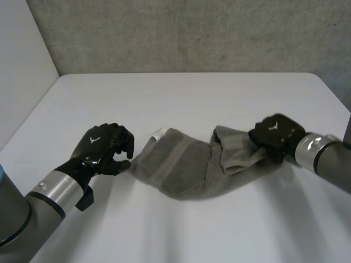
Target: Fold the towel.
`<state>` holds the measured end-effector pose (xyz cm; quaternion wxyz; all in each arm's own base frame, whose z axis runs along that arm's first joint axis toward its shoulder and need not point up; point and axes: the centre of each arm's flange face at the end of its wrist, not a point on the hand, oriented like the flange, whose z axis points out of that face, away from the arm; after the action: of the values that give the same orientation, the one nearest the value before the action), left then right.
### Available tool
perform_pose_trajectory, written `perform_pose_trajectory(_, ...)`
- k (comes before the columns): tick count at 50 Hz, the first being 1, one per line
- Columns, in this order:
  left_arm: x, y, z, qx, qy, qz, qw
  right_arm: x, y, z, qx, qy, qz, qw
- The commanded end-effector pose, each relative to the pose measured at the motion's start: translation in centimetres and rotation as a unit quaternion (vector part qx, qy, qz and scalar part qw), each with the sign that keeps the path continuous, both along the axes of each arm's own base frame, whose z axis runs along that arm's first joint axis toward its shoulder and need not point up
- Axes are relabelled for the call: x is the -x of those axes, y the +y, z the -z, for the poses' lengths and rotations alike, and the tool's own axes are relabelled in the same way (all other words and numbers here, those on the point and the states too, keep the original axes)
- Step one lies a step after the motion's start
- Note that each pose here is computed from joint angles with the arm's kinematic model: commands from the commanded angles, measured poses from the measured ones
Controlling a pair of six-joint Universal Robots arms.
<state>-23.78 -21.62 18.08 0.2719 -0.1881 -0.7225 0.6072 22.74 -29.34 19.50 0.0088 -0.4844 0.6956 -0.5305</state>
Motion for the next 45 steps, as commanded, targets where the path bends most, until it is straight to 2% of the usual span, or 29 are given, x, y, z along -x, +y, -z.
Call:
perform_pose_trajectory(1,0.0,0.1,0.0,-0.001,0.0,0.0,1.0,-1.7,-1.7,-2.8,0.071,-0.004,-0.082,0.994)
perform_pose_trajectory(5,0.0,0.0,0.0,-0.001,0.0,-0.001,1.0,-3.0,-2.0,-3.8,0.089,-0.015,-0.097,0.991)
perform_pose_trajectory(14,-0.1,-0.1,-0.3,0.005,0.003,-0.005,1.0,-9.8,-0.1,-6.0,0.113,-0.077,-0.174,0.975)
perform_pose_trajectory(20,-1.8,-1.8,-1.2,0.02,0.008,-0.044,0.999,-13.0,0.8,-7.4,0.109,-0.127,-0.2,0.965)
perform_pose_trajectory(25,-3.2,-3.0,-1.6,0.027,0.01,-0.071,0.997,-13.3,0.7,-9.2,0.096,-0.172,-0.19,0.962)
perform_pose_trajectory(35,-3.4,-3.3,-1.8,0.028,0.011,-0.076,0.997,-11.9,1.3,-12.5,0.071,-0.233,-0.17,0.955)
perform_pose_trajectory(40,-3.3,-3.1,-1.9,0.026,0.016,-0.074,0.997,-11.5,3.2,-14.1,0.04,-0.252,-0.205,0.945)
perform_pose_trajectory(45,-3.5,-3.3,-2.1,0.023,0.027,-0.077,0.996,-10.9,5.4,-16.7,0.013,-0.277,-0.254,0.927)
